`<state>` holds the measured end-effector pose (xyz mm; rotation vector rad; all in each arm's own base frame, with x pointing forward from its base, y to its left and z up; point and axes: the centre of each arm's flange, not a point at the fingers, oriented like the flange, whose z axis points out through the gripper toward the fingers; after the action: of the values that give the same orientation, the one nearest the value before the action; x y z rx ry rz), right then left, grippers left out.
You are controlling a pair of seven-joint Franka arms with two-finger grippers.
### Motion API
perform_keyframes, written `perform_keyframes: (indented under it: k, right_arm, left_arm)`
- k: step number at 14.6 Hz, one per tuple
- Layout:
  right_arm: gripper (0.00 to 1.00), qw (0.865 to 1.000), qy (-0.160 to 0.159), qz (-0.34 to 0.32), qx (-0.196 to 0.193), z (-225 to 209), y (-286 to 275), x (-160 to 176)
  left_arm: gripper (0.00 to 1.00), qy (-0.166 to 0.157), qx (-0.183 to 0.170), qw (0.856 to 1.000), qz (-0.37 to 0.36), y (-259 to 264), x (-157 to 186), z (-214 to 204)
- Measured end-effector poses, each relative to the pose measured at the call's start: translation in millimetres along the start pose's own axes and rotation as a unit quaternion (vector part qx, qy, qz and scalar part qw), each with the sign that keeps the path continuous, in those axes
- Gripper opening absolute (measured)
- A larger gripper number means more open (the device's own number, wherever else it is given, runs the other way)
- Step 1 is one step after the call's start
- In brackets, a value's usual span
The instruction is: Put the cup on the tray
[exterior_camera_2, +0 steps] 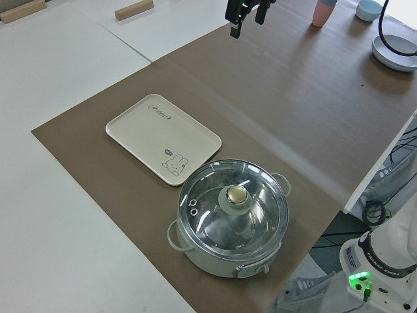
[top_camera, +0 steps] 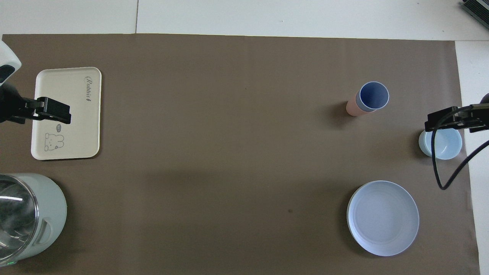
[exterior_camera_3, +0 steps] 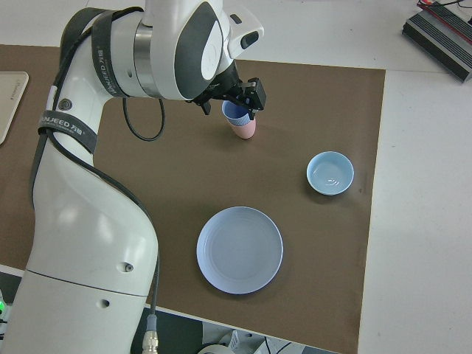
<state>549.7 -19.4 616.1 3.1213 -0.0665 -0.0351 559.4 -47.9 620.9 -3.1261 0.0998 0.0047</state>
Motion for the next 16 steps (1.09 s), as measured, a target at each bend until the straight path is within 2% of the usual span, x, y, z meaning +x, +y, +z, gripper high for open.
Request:
perform_keyframes:
  k: [11, 13, 16]
  right_arm:
    - [1.0, 1.0, -0.003, -0.002, 0.0, 3, 0, 0]
    - [1.0, 1.0, -0.001, -0.029, 0.0, 3, -1, 0]
    - [1.0, 0.991, 0.018, -0.131, 0.01, 5, 10, 5]
  left_arm:
    - [1.0, 0.0, 0.0, 1.0, 0.0, 0, 0, 0]
    - [1.0, 0.0, 0.0, 1.0, 0.0, 0, 0, 0]
    - [1.0, 0.0, 0.0, 1.0, 0.0, 0, 0, 0]
